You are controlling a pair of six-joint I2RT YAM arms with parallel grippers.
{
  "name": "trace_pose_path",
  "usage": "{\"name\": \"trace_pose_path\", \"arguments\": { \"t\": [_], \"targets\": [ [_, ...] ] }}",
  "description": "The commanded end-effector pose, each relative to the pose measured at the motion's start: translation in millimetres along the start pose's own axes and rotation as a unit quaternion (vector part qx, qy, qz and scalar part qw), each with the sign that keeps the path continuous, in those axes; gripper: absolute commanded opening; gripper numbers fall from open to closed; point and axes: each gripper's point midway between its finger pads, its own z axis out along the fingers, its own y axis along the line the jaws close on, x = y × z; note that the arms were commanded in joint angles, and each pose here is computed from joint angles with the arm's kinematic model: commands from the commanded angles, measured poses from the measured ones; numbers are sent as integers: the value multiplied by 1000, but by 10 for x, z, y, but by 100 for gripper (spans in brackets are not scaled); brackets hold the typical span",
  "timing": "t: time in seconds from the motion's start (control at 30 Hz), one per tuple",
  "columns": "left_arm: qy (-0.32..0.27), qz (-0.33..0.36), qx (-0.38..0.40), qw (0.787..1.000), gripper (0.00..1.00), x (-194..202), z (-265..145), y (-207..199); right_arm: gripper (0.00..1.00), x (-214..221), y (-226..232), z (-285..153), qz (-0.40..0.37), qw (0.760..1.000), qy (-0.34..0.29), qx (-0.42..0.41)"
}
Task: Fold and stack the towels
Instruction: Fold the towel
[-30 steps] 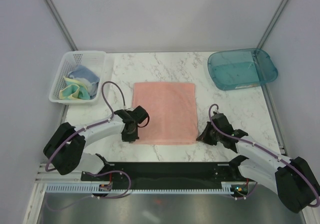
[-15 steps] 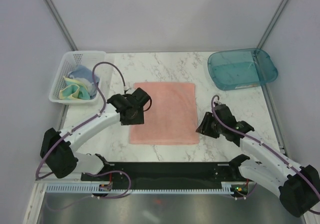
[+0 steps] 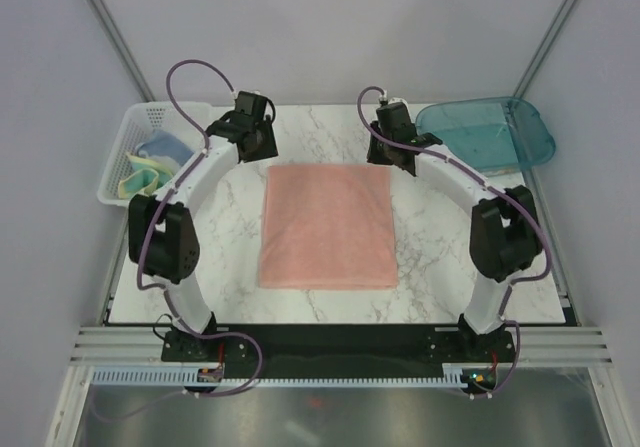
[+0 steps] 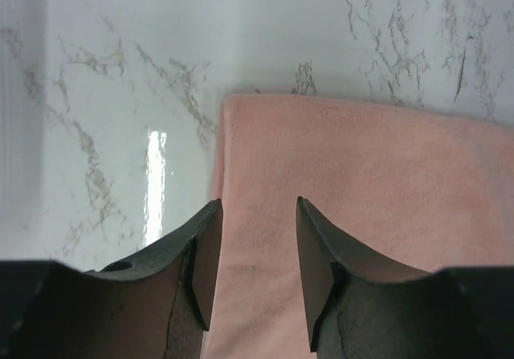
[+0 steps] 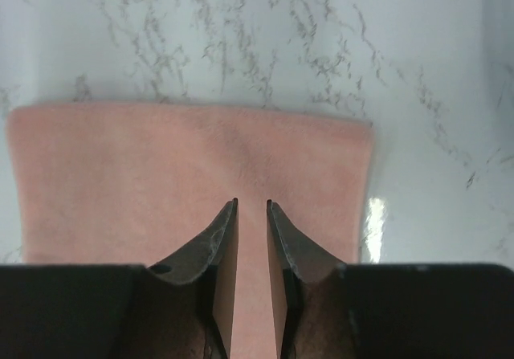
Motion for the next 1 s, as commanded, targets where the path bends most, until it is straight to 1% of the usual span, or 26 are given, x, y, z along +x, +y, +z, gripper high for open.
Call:
{"name": "trace_pose_path", "arguments": {
  "t": [0.0,0.03,0.07,0.17,0.27,0.4,0.47,0.57,0.6,0.63,0.67,0.7,0.73,0.8,0.83,0.87,0.9,0.97],
  "targets": [
    [-3,44,80,996,48,-223,380,-256,27,-211,-211,300,-47,999,-6,24],
    [17,56,75,995,48,-114,595,-239,27,-126,-255,440,-52,998,8,28],
    [13,58,77,995,48,-167,657,-259,27,-153,-312,501,-50,998,9,32],
    [34,48,75,995,47,-77,967,-215,26,15,-460,741,-43,998,37,34],
    [45,43,69,996,47,13,1170,-192,26,127,-594,928,-42,997,48,41],
    [58,39,29,997,47,128,1395,14,27,279,-800,1081,-33,996,70,54],
    [67,32,23,997,47,174,1439,78,28,327,-860,1115,-31,995,76,56],
    [73,18,26,997,47,168,1432,163,31,289,-799,1083,-46,996,75,33],
    [65,23,38,997,48,91,1351,124,33,218,-753,1042,-51,996,67,23],
    [58,28,47,997,50,37,1298,94,35,179,-725,1017,-59,996,63,15],
    [54,38,62,996,52,-16,1244,43,37,144,-615,979,-76,995,66,-23],
    [51,61,88,993,53,-59,1174,-21,40,120,-577,951,-87,993,66,-37],
    [40,76,103,991,57,-147,1077,-60,42,69,-519,894,-98,992,62,-56],
    [29,108,112,987,61,-214,1014,-70,48,41,-468,818,-126,985,62,-98],
    [24,113,114,987,64,-247,994,-61,49,43,-467,810,-133,983,64,-109],
    [21,113,113,987,65,-281,1012,-11,50,18,-506,805,-139,982,62,-116],
    [24,116,123,985,65,-274,1032,-18,53,52,-487,817,-144,978,68,-132],
    [31,113,155,981,65,-266,1123,-45,56,17,-529,845,-160,974,69,-144]
  ]
}}
